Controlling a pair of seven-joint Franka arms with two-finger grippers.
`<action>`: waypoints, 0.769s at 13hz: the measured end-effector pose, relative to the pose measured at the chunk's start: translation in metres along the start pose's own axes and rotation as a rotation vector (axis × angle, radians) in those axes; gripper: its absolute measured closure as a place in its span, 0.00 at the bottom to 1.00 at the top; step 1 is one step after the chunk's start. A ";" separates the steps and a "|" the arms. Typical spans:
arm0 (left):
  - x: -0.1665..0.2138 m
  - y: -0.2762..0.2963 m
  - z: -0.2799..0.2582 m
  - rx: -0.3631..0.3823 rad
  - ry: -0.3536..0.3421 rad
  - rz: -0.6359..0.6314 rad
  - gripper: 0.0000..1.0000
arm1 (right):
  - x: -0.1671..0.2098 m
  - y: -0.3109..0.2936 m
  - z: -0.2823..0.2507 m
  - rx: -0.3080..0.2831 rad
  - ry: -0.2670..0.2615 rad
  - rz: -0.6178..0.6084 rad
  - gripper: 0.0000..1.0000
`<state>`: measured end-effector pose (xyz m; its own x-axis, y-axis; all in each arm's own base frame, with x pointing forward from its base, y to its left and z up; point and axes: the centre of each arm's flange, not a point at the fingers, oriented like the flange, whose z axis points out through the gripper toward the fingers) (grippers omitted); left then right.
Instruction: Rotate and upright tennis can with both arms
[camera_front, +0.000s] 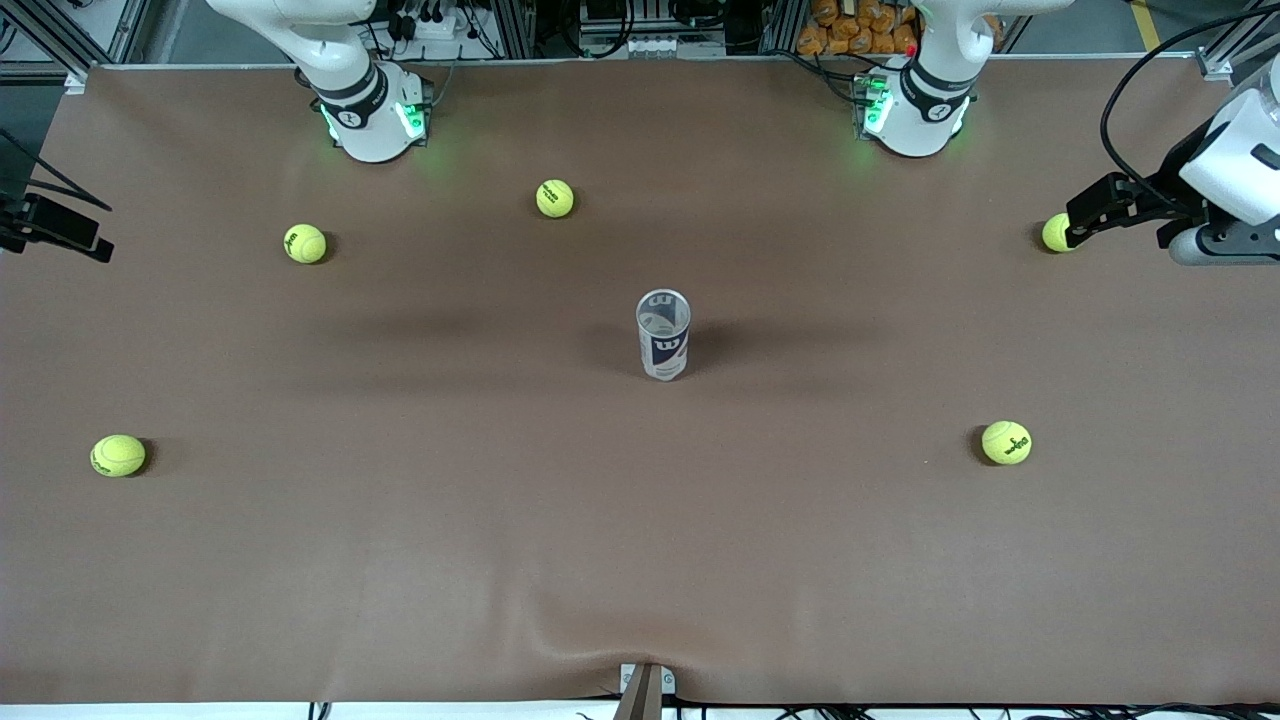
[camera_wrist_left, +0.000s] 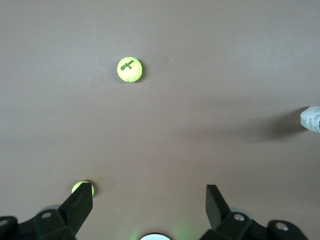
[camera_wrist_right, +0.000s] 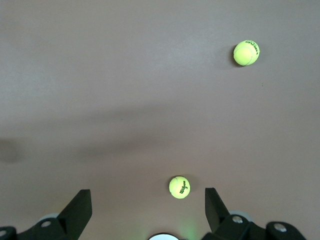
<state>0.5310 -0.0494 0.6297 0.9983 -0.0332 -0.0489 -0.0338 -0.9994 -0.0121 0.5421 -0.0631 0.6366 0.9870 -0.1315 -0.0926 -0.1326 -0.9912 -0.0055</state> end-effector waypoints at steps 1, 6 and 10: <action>0.000 0.001 -0.001 0.000 0.003 0.002 0.00 | 0.000 0.000 0.000 0.000 0.000 0.000 0.00; 0.003 -0.002 -0.001 0.002 0.013 0.054 0.00 | 0.000 0.000 0.000 0.000 0.001 0.000 0.00; 0.007 -0.029 0.002 -0.001 0.020 0.040 0.00 | 0.000 0.000 0.000 0.000 0.001 0.001 0.00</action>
<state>0.5389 -0.0210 0.6280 0.9969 -0.0729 -0.0293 -0.0732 -0.9973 -0.0097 0.5420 -0.0635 0.6370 0.9870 -0.1322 -0.0919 -0.1332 -0.9911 -0.0054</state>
